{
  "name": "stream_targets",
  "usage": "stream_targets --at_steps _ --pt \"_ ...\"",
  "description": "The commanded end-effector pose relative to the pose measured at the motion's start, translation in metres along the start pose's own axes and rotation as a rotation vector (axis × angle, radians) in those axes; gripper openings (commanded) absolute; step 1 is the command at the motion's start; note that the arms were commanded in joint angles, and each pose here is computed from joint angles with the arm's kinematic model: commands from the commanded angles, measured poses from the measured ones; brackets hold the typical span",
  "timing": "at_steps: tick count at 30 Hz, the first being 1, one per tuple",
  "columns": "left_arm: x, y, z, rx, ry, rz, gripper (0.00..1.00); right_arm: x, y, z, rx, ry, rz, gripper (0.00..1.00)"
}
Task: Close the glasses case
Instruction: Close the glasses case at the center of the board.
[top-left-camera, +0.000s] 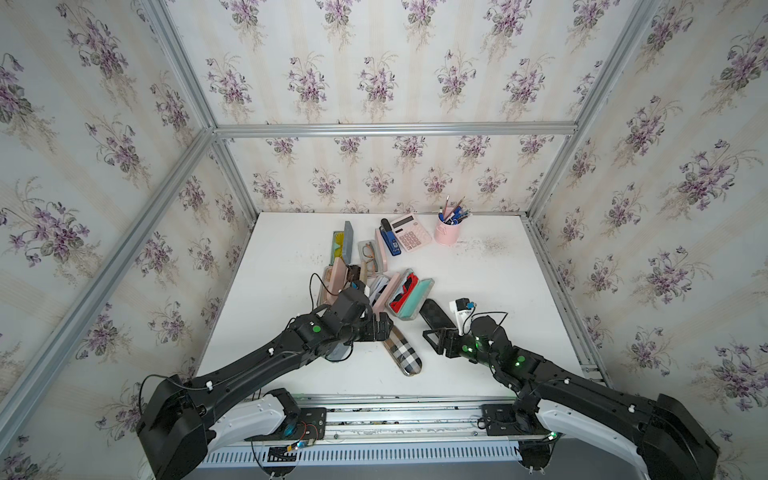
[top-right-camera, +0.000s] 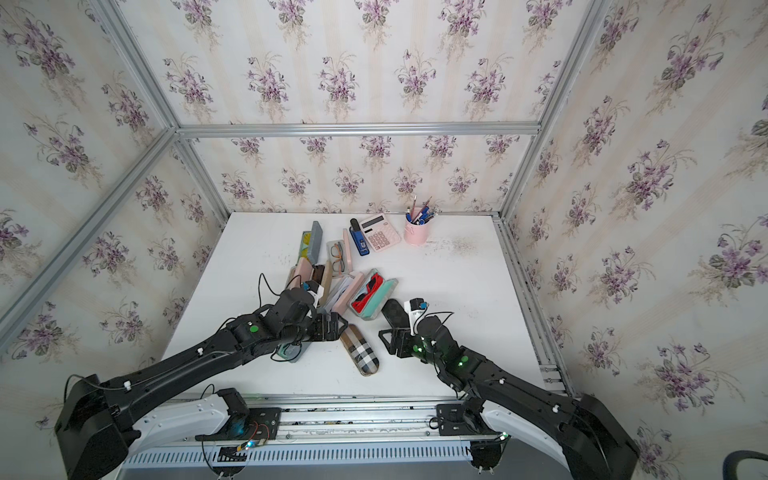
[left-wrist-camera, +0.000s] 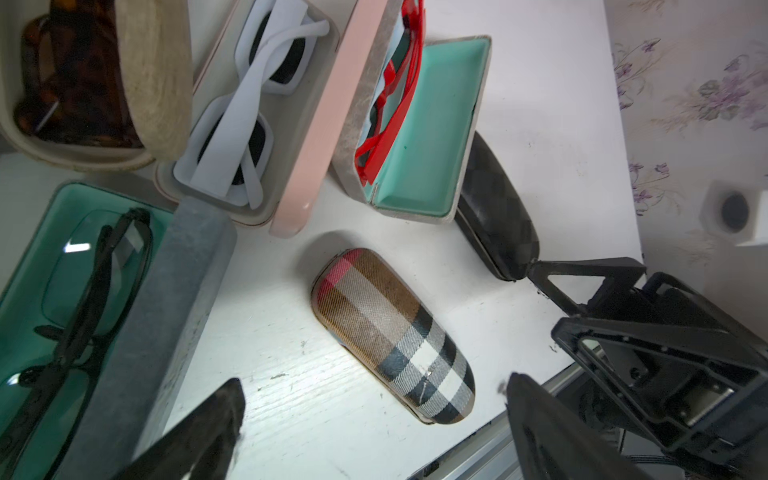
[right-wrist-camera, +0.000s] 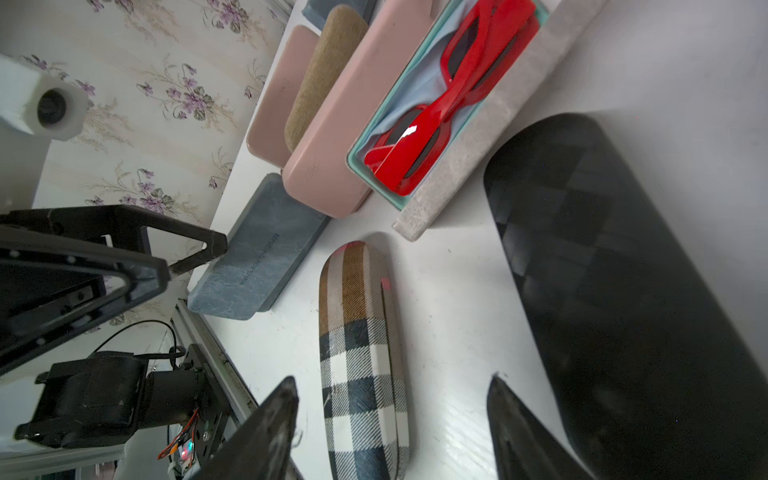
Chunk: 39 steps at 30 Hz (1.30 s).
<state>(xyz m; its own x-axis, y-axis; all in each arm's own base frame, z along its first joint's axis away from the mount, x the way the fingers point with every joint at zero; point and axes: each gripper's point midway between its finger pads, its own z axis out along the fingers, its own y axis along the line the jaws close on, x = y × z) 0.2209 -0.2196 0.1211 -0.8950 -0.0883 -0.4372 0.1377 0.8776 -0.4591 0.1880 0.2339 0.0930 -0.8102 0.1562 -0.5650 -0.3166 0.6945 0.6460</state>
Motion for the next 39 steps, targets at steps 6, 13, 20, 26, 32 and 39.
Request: stream_targets --at_steps 6,13,20,26,32,39 --pt "-0.001 -0.001 0.02 0.008 0.007 -0.04 1.0 -0.017 0.006 0.023 -0.006 -0.123 0.107 0.69" --pt "0.0 -0.002 0.032 0.024 0.017 -0.076 1.0 -0.025 0.006 0.044 0.012 -0.145 0.126 0.68" --pt "-0.001 -0.006 0.035 0.046 0.015 -0.1 0.99 -0.035 0.005 0.068 0.047 -0.163 0.149 0.65" --pt "0.001 -0.005 0.041 0.05 0.018 -0.111 0.99 -0.035 -0.013 0.084 0.15 -0.149 0.19 0.6" --pt "0.002 -0.003 0.045 0.046 0.018 -0.111 0.99 -0.042 -0.02 0.087 0.192 -0.159 0.194 0.53" --pt "0.002 -0.004 0.049 0.049 0.021 -0.119 0.99 -0.041 -0.027 0.098 0.243 -0.11 0.168 0.45"
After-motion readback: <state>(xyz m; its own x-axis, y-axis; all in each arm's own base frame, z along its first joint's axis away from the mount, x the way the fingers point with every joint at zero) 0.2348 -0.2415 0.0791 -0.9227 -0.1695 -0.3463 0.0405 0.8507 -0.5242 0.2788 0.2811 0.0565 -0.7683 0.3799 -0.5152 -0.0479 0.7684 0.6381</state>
